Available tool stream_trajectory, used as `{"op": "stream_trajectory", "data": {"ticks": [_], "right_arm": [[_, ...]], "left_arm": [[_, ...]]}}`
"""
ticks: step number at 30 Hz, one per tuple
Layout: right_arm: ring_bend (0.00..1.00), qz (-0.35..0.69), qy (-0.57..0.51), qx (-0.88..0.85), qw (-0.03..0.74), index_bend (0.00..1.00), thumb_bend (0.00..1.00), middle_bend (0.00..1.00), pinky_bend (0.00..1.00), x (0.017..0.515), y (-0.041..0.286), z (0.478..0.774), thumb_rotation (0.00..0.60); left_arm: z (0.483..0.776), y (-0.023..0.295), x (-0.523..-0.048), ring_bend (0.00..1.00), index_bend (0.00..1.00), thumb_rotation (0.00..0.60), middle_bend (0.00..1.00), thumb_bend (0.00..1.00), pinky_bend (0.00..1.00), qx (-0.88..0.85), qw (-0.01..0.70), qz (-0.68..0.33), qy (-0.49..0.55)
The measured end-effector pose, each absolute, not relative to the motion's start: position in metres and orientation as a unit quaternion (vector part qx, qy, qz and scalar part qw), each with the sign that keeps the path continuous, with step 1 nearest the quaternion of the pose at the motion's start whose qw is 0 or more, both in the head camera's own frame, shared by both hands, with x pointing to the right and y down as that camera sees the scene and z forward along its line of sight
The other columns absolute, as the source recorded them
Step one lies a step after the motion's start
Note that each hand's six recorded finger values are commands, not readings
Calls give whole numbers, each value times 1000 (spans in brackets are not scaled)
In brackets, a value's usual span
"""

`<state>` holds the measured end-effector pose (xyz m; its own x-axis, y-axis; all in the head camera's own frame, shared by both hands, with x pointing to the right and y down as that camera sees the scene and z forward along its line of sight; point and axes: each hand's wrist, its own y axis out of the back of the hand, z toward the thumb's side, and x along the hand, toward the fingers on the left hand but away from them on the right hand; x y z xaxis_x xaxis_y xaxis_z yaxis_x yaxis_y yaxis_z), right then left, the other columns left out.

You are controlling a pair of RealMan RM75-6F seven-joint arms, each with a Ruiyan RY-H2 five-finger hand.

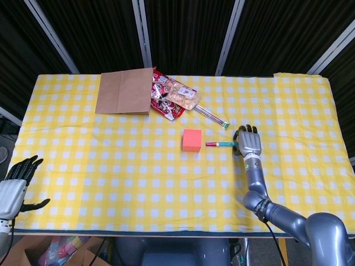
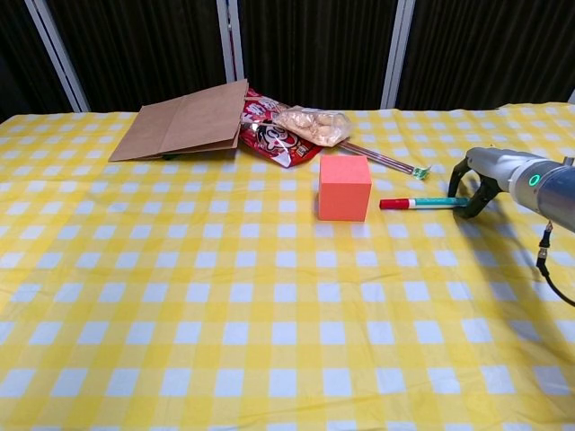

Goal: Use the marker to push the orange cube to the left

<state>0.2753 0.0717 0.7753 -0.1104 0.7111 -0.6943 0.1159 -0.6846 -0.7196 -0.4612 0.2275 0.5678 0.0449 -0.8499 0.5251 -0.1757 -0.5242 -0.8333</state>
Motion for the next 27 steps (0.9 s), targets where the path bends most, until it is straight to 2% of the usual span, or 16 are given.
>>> {"op": "stream_trajectory", "data": {"ticks": [7,15,27], "right_arm": [[0,665,-331,-631,224,637,473,197,0,274,73,773,600],[0,659,-338,-633,228,648,481,198,0,271,70,764,600],[0,646,-365,-625,243,648,482,199,0,277,51,736,600]], "left_arm": [[568,228,-461,0,0,600,0,0,49,-660,293,-572,390],[568,227,-461,0,0,600,0,0,49,-660,293,-572,389],[568,227,-461,0,0,600,0,0,49,-659,293,-572,390]]}}
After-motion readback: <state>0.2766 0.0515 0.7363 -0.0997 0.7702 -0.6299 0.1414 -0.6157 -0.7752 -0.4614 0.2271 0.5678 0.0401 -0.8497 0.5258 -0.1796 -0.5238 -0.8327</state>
